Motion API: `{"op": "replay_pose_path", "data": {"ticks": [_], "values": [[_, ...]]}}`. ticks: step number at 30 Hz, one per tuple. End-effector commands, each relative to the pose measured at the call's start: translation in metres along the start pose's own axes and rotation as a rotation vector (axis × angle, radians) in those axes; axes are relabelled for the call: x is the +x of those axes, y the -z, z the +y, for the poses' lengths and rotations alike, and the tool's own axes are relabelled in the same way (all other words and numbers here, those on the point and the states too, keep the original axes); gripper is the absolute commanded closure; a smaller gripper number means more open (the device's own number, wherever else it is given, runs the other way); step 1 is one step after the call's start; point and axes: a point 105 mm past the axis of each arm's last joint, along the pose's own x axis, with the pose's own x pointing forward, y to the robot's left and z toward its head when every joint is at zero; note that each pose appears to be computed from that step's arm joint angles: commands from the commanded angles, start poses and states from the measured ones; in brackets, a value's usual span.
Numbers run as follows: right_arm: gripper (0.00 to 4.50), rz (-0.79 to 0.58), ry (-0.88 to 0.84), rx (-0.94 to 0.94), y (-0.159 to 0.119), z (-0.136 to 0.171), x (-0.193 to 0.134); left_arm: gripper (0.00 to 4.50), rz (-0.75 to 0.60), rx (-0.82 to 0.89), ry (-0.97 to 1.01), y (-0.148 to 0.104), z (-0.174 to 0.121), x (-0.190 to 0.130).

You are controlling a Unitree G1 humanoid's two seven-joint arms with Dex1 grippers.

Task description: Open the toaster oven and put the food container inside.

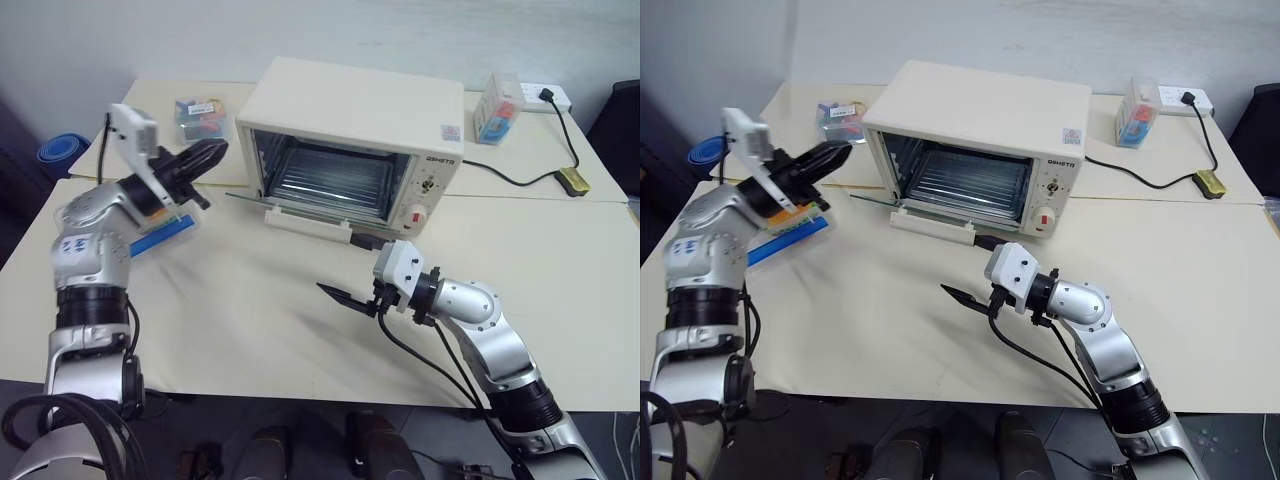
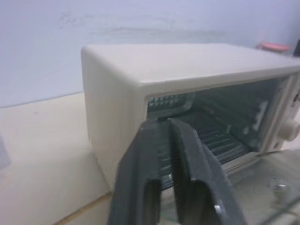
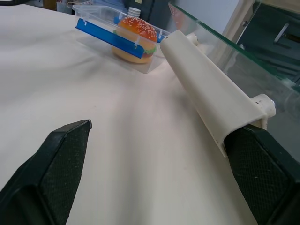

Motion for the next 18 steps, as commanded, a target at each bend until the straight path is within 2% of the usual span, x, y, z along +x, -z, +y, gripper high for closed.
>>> {"op": "replay_pose_path", "data": {"ticks": [1, 5, 8, 10, 13, 18], "values": [[0.00, -0.037, 0.005, -0.036, -0.006, 0.003, -0.006, 4.36, 0.079, 0.101, 0.111, 0.011, -0.010, 0.009], [0.00, 0.023, 0.062, 0.005, 0.015, 0.011, -0.036, 4.36, 0.249, 0.208, 0.254, 0.038, -0.026, 0.001], [0.00, 0.073, 0.130, 0.048, 0.028, 0.015, -0.066, 4.36, 0.289, 0.192, 0.297, 0.046, -0.036, -0.003], [0.00, 0.101, 0.183, 0.078, 0.034, 0.015, -0.087, 4.36, 0.318, 0.175, 0.287, 0.056, -0.041, -0.005], [0.00, 0.131, 0.270, 0.075, 0.038, 0.007, -0.116, 4.36, 0.338, 0.126, 0.174, 0.075, -0.037, -0.007], [0.00, 0.052, 0.345, 0.079, 0.023, -0.015, -0.125, 4.36, 0.335, 0.056, 0.084, 0.091, -0.044, -0.007]]}}
